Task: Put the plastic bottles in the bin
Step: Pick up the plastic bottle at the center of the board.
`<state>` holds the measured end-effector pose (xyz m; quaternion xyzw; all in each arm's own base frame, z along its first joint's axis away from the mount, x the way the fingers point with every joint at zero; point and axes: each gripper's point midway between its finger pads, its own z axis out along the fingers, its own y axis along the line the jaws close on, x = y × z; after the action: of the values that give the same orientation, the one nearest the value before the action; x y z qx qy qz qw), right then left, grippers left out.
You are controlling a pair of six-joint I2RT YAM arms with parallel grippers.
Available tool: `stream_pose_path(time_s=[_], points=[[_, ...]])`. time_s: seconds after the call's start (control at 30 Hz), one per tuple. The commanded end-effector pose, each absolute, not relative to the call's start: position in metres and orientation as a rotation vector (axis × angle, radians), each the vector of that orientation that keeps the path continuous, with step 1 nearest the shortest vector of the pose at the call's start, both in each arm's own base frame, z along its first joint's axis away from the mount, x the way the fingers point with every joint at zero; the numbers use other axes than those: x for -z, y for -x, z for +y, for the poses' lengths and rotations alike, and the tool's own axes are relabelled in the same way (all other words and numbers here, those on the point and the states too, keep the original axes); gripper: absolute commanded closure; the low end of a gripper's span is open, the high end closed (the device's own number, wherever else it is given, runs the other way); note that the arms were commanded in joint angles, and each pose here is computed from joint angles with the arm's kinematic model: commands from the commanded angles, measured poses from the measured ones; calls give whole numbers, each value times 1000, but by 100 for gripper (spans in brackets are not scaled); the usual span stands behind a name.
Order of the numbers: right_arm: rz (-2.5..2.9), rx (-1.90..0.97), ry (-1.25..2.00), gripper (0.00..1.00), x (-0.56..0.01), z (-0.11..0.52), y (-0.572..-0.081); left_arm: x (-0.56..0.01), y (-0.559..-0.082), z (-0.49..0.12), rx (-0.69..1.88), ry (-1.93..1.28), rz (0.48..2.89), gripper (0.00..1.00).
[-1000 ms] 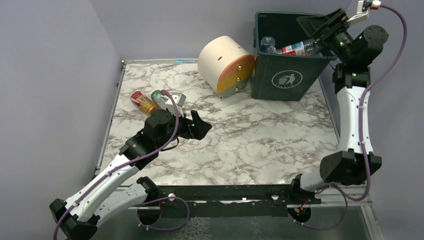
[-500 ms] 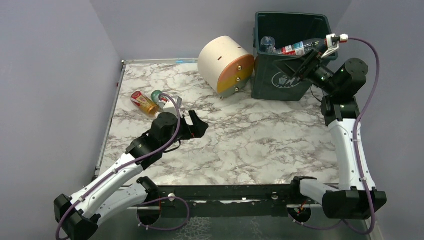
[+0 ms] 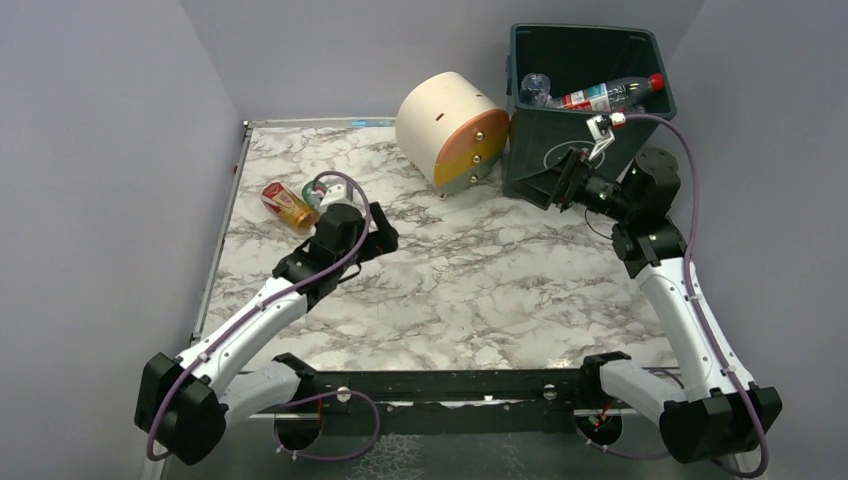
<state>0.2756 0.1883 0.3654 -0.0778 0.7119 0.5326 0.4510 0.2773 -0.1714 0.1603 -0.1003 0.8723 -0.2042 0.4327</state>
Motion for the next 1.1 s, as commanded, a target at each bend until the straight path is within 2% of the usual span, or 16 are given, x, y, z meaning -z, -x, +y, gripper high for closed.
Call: stream_pose_path(time_s=[0.0,0.27,0.67,1.07], points=[[1745,-1324,267,6,-368,199,-260,-183,-309,-147,512,327,2101,1],[1758,-1361,331,7,-364,214,-245,-185,-343,-88,354,498,2081,1],[1809,-1384,352,7,-340,222,-242,-144,-390,20,88,915,2137,1],[1841,-1404,344,7,-321,224,-240,-102,-416,78,-45,1144,2189,1]])
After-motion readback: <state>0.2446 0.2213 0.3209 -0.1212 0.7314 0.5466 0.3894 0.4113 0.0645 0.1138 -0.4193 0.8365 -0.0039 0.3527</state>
